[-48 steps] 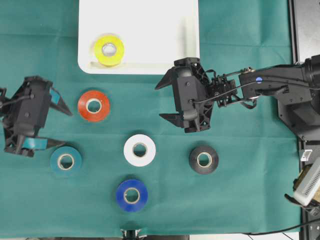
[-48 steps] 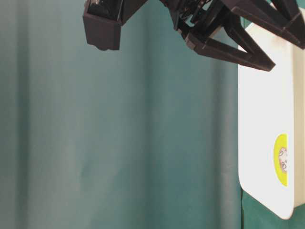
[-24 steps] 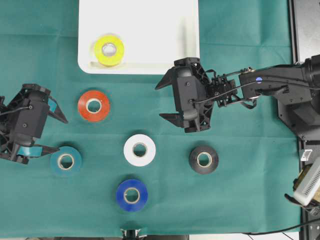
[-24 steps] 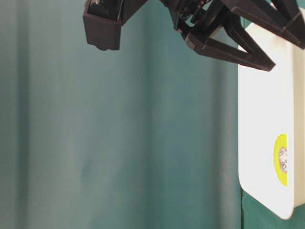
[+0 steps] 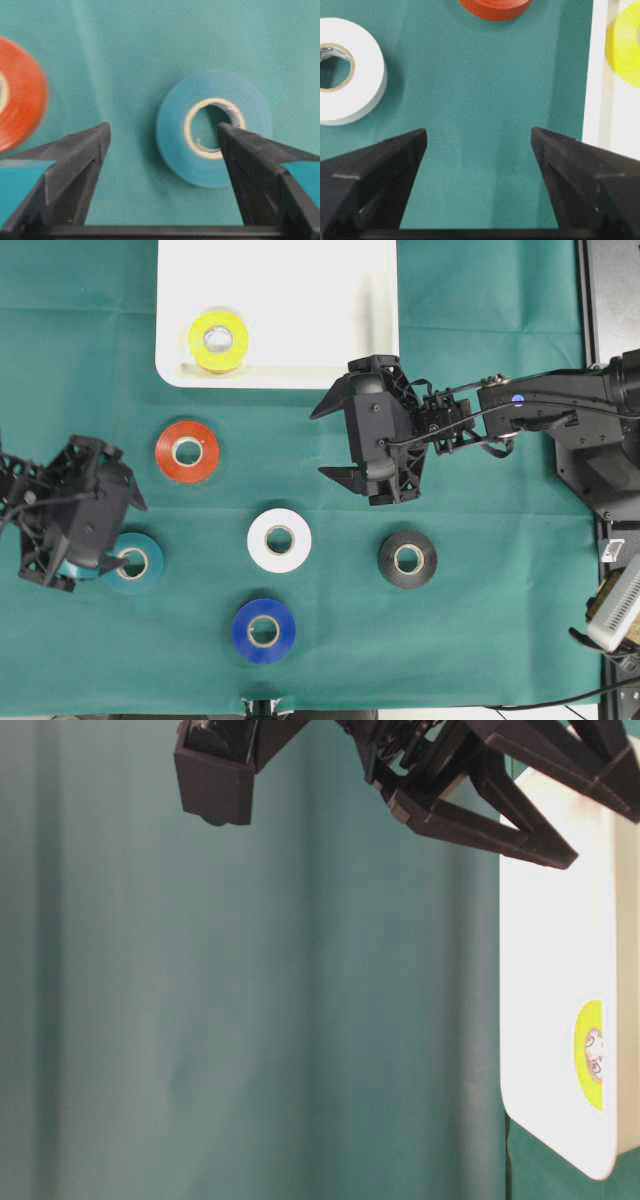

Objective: Put the tape alternately from left to right into the white case.
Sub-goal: 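Move left gripper down to the teal roll and grip its core, then lift the teal roll and carry it into the tray's upper left, then set the teal roll down in the tray and open left gripper, then withdraw left gripper from the tray back beside the red roll, then move right gripper down toward the blue tape roll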

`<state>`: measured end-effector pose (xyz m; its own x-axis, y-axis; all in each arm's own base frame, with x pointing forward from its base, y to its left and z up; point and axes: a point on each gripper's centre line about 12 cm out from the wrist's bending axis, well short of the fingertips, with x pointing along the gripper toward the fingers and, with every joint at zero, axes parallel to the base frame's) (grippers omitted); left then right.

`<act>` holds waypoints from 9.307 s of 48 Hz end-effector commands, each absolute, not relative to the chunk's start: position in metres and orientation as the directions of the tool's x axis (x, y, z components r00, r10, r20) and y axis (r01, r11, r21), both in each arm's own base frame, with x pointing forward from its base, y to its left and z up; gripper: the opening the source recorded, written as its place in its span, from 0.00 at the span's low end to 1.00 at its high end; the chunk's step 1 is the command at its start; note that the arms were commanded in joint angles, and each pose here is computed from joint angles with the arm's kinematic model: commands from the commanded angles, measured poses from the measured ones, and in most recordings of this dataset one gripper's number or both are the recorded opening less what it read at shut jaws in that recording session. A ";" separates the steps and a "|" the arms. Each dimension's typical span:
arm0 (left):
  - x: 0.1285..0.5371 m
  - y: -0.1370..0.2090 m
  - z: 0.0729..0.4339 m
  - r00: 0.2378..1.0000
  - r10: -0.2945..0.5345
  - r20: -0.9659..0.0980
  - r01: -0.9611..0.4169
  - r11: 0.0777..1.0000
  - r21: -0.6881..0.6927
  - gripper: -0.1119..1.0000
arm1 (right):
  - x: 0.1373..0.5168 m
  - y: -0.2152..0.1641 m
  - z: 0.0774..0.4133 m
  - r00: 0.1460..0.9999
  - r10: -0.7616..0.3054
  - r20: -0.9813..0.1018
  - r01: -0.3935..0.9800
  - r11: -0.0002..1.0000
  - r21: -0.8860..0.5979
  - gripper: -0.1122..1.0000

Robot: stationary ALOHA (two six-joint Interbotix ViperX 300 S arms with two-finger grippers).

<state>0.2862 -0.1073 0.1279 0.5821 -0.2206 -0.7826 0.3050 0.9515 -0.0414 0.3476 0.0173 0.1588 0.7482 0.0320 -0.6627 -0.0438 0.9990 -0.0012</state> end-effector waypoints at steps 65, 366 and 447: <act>0.310 -0.110 0.111 0.557 -0.199 -0.806 0.289 0.957 -0.036 0.31 | 0.350 0.018 0.167 0.767 0.037 -0.641 -0.047 0.999 0.001 0.85; 0.298 -0.004 0.177 0.727 -0.012 -0.686 0.075 0.995 0.062 1.00 | 0.349 0.020 0.165 0.775 0.047 -0.630 -0.054 0.999 0.009 0.85; 0.292 -0.014 0.172 0.719 -0.037 -0.694 0.063 0.998 0.012 1.00 | 0.366 0.078 0.166 0.793 0.191 -0.578 -0.207 0.978 0.038 0.85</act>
